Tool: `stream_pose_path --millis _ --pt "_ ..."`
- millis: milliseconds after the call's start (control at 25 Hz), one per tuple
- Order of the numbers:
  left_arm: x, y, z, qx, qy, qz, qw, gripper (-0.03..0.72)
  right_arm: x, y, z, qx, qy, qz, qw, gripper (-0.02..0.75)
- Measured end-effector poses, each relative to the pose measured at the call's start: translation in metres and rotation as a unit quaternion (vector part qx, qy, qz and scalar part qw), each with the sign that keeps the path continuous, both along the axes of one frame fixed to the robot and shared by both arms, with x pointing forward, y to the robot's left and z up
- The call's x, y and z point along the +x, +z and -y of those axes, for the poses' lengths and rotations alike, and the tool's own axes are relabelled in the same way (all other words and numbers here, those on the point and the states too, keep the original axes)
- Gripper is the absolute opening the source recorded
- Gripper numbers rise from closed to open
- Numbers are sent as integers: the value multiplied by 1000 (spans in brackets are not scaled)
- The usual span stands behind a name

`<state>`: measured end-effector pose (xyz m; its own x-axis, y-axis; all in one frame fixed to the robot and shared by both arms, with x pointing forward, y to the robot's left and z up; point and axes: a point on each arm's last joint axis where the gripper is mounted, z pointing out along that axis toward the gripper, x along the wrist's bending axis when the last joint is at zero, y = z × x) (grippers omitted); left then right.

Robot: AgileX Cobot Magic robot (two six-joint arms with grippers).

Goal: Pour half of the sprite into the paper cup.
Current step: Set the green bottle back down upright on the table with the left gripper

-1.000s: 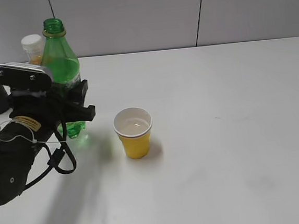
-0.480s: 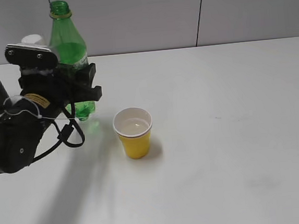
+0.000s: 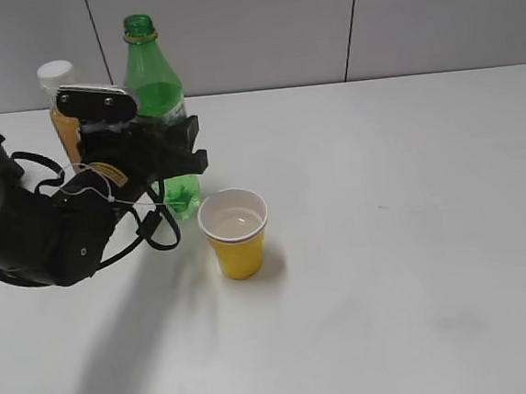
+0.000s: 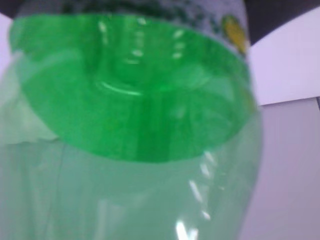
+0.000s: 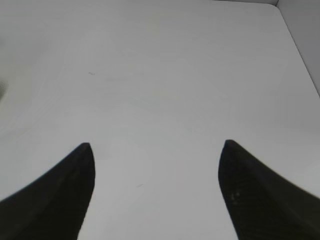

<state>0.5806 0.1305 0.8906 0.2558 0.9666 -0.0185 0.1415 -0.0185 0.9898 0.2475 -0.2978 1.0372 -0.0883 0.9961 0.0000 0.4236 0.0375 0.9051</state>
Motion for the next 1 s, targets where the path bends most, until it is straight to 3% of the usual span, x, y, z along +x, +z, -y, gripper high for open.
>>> stream_pose_path --millis 600,800,1000 --pt "2 -10 -2 6 0 0 1000 454 0 0 0 0 0 0 1000 582" --pt "0 0 -2 3 -9 16 1000 599 0 0 0 0 0 0 1000 582" --pt "-10 6 -6 5 -13 27 1000 638 0 0 0 0 0 0 1000 582"
